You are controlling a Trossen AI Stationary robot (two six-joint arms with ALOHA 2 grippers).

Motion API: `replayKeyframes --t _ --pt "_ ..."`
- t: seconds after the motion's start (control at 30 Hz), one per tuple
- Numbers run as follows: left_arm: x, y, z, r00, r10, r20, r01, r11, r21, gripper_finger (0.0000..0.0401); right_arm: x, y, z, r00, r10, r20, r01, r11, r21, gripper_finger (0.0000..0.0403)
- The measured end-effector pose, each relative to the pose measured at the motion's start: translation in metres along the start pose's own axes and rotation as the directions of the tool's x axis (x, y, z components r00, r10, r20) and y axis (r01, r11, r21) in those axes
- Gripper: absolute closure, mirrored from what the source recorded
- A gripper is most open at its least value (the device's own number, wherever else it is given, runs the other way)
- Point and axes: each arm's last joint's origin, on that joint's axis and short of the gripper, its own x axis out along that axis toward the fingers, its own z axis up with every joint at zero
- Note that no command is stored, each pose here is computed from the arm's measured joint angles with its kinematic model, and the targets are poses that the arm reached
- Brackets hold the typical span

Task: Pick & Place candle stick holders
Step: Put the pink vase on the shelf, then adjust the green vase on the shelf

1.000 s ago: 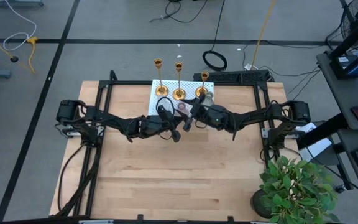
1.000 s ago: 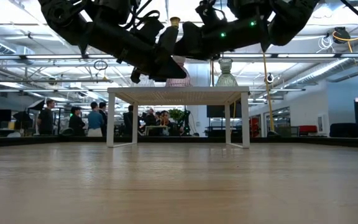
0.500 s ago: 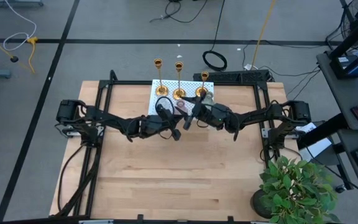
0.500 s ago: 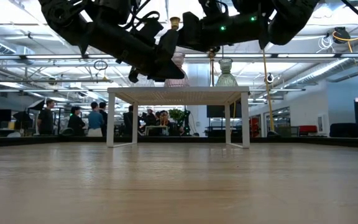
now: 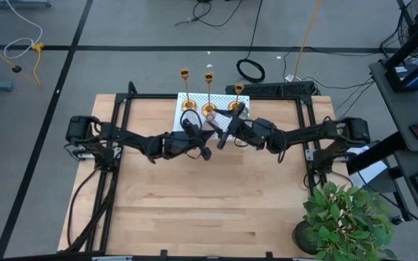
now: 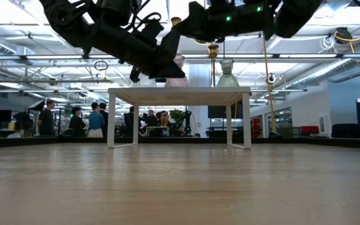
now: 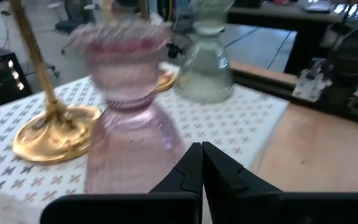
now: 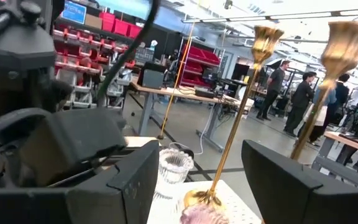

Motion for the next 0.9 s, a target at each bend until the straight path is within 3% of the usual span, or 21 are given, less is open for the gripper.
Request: replayKeyframes --t 0.33,0.53,0.67,0.9 --pt "-0.029 -0.02 0.028 0.989 -0.101 0.107 0.1 0.995 0.018 0.0397 -0.029 -0.002 0.026 0.985 0.065 -0.158 -0.074 0.996 -0.052 0.0181" --pt "-0.068 -0.024 0.061 0.972 -0.169 0.163 0.162 0.985 0.056 0.0392 -0.055 -0.012 0.043 0.959 -0.109 -0.263 0.078 0.989 -0.125 0.0181" --pt "-0.092 -0.018 0.077 0.967 -0.189 0.17 0.18 0.982 0.063 0.0397 -0.068 -0.022 0.039 0.933 -0.188 -0.306 0.162 0.981 -0.109 0.0181" --pt "-0.115 -0.006 0.087 0.985 -0.088 0.148 0.075 0.993 0.085 0.0397 -0.077 -0.036 0.017 0.926 -0.24 -0.291 0.237 0.97 -0.047 0.0181"
